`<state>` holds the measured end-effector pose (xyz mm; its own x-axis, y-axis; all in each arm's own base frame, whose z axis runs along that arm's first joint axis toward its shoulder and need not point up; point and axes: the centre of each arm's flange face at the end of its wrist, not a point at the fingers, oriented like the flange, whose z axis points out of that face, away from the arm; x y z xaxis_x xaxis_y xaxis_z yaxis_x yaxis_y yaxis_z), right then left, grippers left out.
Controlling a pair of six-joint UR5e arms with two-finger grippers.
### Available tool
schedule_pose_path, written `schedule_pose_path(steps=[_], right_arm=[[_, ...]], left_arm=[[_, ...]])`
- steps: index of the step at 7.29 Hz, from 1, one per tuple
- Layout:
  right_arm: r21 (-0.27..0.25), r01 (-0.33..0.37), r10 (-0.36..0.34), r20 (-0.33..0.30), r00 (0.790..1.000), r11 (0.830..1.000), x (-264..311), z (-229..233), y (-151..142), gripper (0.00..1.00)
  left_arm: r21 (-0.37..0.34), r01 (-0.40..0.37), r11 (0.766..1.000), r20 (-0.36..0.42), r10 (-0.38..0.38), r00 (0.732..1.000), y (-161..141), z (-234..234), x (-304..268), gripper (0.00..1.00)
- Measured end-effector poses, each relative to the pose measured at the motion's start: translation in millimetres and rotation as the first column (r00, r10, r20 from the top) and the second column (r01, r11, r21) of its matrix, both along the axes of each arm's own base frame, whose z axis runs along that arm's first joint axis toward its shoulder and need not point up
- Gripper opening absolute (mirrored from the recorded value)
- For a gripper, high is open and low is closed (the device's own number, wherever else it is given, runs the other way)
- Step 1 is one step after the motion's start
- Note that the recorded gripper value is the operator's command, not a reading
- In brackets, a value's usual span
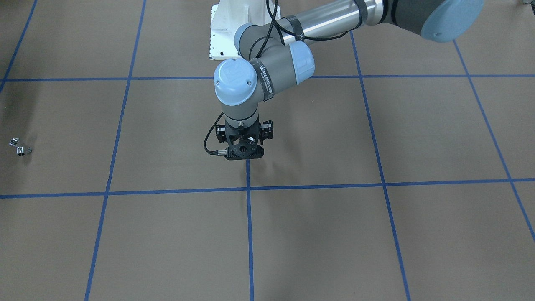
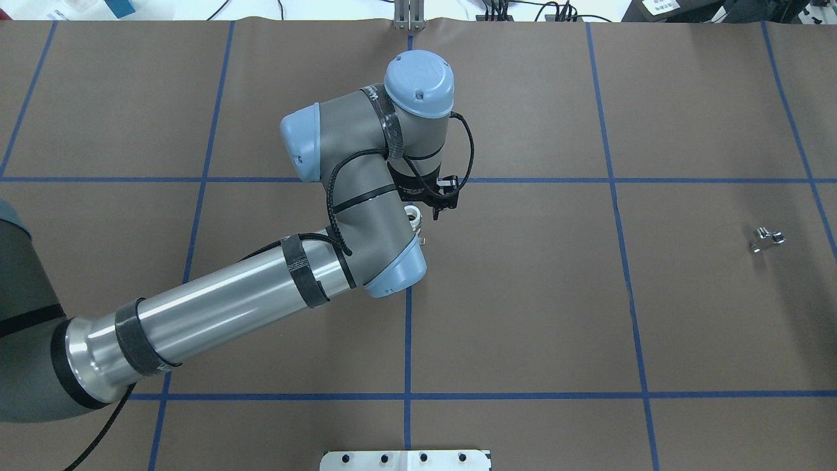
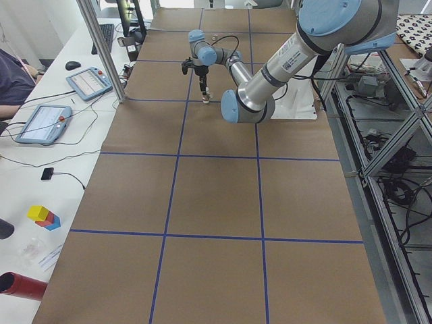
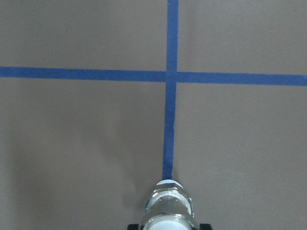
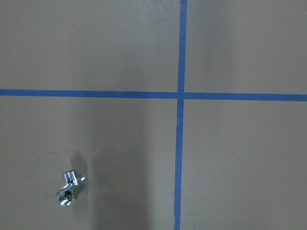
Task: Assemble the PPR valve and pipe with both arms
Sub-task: 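Carry the valve with the left gripper to the table center and set it upright, then open and raise the left gripper away while the right gripper grasps the chrome fitting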
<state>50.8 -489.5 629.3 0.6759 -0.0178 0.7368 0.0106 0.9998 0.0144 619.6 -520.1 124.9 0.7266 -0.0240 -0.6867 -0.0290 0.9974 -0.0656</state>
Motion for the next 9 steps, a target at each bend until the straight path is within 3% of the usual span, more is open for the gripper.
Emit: schedule_pose_path(steps=[3,6,9], right_arm=[[0.022,0.006,-0.006,-0.005,1.000,1.000,-2,-9,-6,0.99],[0.129,0.108,-0.102,-0.052,0.993,0.986,-62,-67,-46,0.99],[0.154,0.200,-0.194,-0.057,0.979,0.968,-138,-74,-43,0.99]], left_arm=[[0.026,0.018,1.000,-0.031,-0.017,0.999,0,-9,-23,0.99],[0.094,0.079,0.992,-0.089,-0.070,0.994,6,45,-142,0.99],[0.224,0.018,0.974,-0.056,-0.005,0.998,34,108,-256,0.99]])
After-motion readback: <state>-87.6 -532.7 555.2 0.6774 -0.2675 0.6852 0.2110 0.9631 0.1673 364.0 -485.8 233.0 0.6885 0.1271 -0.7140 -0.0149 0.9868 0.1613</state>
